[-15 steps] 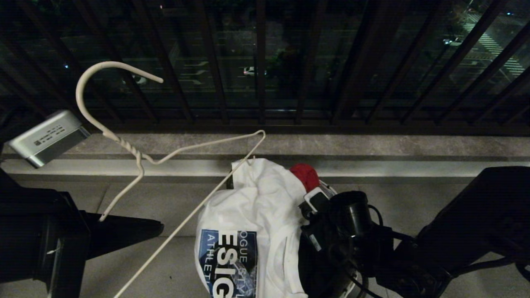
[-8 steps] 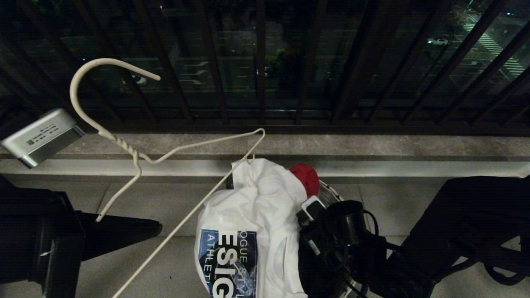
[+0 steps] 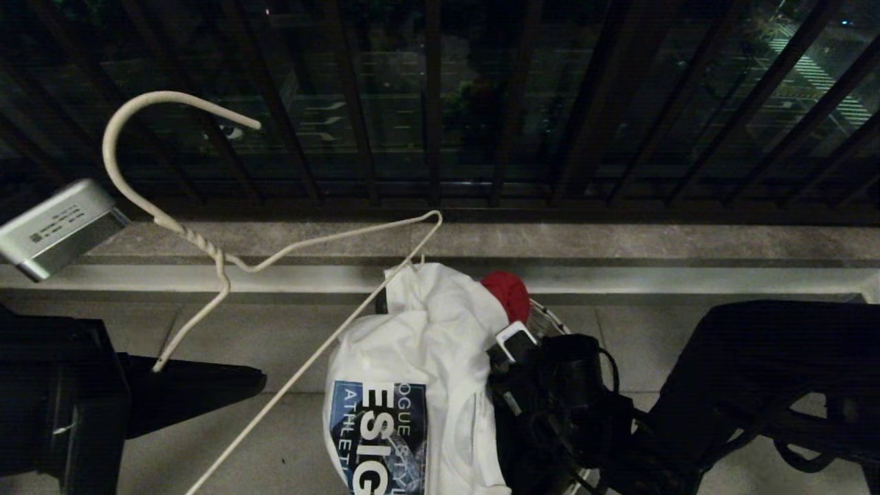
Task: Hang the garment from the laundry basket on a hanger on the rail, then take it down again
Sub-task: Pick up clothes from the basket
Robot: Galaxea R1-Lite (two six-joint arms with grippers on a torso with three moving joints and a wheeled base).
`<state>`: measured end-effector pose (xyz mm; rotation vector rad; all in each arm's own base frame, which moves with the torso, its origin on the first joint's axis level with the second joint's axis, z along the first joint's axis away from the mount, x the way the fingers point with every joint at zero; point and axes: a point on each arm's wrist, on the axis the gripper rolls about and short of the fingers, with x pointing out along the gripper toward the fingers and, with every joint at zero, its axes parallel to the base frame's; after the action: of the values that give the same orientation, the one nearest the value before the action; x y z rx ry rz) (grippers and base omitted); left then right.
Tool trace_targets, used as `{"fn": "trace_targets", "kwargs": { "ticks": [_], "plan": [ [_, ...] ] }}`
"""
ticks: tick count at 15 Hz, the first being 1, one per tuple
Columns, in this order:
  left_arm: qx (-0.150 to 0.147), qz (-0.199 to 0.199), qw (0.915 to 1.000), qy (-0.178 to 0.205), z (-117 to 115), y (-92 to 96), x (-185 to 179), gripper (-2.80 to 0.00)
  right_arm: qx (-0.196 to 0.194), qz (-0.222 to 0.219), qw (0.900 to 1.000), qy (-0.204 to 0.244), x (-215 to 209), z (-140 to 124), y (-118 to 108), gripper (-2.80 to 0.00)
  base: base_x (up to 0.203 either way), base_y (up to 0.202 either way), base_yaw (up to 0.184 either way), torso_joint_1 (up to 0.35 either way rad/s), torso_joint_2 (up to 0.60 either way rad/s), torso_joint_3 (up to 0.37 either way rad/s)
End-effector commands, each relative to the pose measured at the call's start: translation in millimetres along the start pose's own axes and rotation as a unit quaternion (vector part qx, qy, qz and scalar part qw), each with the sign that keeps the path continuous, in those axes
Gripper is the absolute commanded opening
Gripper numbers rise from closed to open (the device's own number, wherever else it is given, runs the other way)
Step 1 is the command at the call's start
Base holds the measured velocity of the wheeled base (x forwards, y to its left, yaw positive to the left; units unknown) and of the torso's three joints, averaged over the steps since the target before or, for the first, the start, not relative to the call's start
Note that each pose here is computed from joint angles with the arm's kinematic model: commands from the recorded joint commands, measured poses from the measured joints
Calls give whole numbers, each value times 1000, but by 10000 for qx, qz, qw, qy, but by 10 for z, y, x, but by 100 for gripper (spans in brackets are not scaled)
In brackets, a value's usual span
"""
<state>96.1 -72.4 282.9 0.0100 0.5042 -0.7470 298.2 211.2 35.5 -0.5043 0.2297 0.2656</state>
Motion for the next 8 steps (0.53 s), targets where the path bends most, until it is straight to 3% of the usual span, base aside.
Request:
{"fn": "trace_targets", "kwargs": {
  "ticks": [1, 6, 8],
  "plan": [
    [25, -14, 9999, -140, -4, -15, -88, -280, 72, -82, 9998, -180, 45, 7, 20, 0, 0, 0, 0, 0, 0, 0],
    [36, 43, 9998, -168, -8, -15, -104, -280, 383, -230, 9958, -794, -217, 409, -219, 0, 0, 0, 0, 0, 0, 0],
    [48, 40, 9998, -192, -10, -17, -118, -280, 684, -169, 9928, -973, -234, 477, -182, 0, 0, 0, 0, 0, 0, 0]
  ]
}}
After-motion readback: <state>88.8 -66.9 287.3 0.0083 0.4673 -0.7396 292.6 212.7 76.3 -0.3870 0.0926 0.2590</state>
